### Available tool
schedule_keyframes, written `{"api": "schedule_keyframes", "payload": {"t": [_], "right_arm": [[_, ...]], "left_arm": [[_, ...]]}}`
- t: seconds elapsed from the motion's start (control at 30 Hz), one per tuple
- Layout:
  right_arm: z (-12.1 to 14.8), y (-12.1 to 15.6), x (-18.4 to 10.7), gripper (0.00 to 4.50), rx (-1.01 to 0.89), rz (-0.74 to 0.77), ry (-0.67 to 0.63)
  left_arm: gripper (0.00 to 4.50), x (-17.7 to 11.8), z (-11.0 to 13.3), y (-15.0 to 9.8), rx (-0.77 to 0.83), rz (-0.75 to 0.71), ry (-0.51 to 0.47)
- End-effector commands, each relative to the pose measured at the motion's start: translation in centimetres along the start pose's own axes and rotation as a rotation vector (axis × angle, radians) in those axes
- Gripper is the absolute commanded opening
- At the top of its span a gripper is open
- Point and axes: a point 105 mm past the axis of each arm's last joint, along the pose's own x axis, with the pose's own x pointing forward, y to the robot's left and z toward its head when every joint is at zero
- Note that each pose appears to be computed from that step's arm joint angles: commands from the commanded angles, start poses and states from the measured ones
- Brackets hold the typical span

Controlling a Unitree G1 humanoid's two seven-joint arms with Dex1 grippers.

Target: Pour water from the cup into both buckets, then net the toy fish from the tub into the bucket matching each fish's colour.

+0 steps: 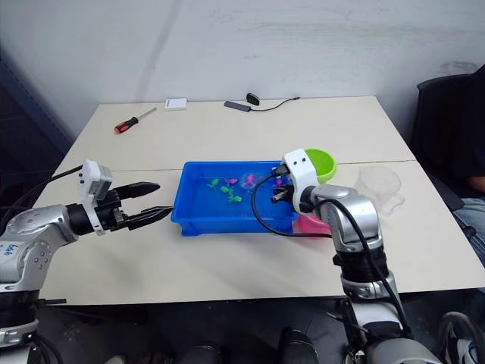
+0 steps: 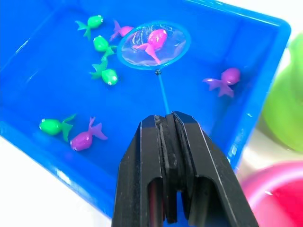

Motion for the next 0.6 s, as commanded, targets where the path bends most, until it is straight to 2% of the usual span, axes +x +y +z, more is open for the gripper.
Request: {"api": "schedule_keyframes", "payload": {"t": [0.03,0.37,0.6], "right_arm": [[1.0,0.4,-1.6,0.00,-0.029,0.021,-0.060],[0.3,0.7,-7.0,0.00,-0.076,0.070,-0.151],[0.3,-1.4,-11.4,0.00,-0.062,-0.001,-0.225]], "left_arm": [[4.48,0.4,1.2,-0.1,0.054,-0.034,-0.032],[4.48,3.2,1.5,-0.9,0.099,-0.167,-0.038],[4.48,4.6,2.0,-0.8,0.115,-0.221,-0.053]]}}
